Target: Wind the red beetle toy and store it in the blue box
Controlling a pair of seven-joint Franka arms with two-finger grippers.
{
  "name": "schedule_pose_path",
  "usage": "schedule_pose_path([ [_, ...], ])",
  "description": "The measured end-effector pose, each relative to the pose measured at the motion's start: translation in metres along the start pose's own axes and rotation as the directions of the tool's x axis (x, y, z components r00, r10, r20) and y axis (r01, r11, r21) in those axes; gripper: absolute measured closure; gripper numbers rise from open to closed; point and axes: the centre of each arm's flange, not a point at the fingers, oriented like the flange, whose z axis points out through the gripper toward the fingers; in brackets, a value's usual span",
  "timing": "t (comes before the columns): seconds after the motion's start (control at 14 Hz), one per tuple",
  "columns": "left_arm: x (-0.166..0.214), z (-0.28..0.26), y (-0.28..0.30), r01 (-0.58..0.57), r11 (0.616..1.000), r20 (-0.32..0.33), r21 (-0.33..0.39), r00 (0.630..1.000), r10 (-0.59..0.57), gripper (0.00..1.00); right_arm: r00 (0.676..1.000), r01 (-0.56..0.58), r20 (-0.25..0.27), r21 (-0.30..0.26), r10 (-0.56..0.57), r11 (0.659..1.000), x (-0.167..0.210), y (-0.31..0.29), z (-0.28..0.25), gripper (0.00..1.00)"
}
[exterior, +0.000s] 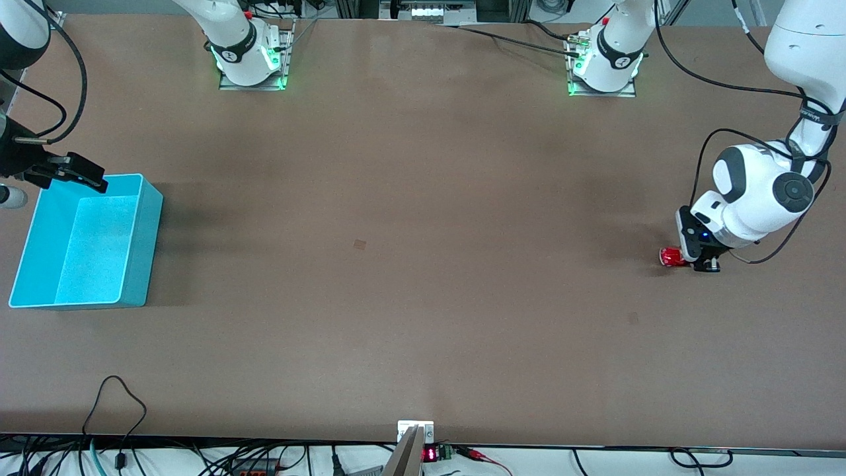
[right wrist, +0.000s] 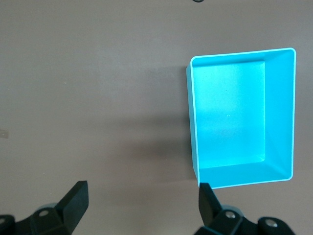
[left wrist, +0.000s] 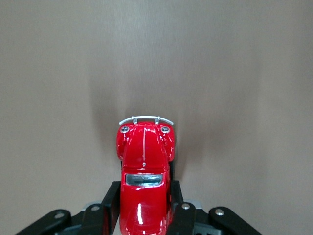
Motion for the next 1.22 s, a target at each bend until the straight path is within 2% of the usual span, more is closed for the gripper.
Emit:
schedule_pose_path([
  [0.86, -0.005, 0.0, 0.0, 0.005, 1.0, 0.0, 0.001, 1.0, -0.005, 0.56, 1.0, -0.001, 0.0, 0.0, 0.001, 1.0, 0.0, 0.001, 0.0, 0.0],
  [1.22, -0.022, 0.0, 0.002, -0.008, 1.0, 0.002, 0.004, 1.0, 0.008, 0.56, 1.0, -0.001, -0.002, 0.0, 0.001, 1.0, 0.0, 0.001, 0.0, 0.0],
])
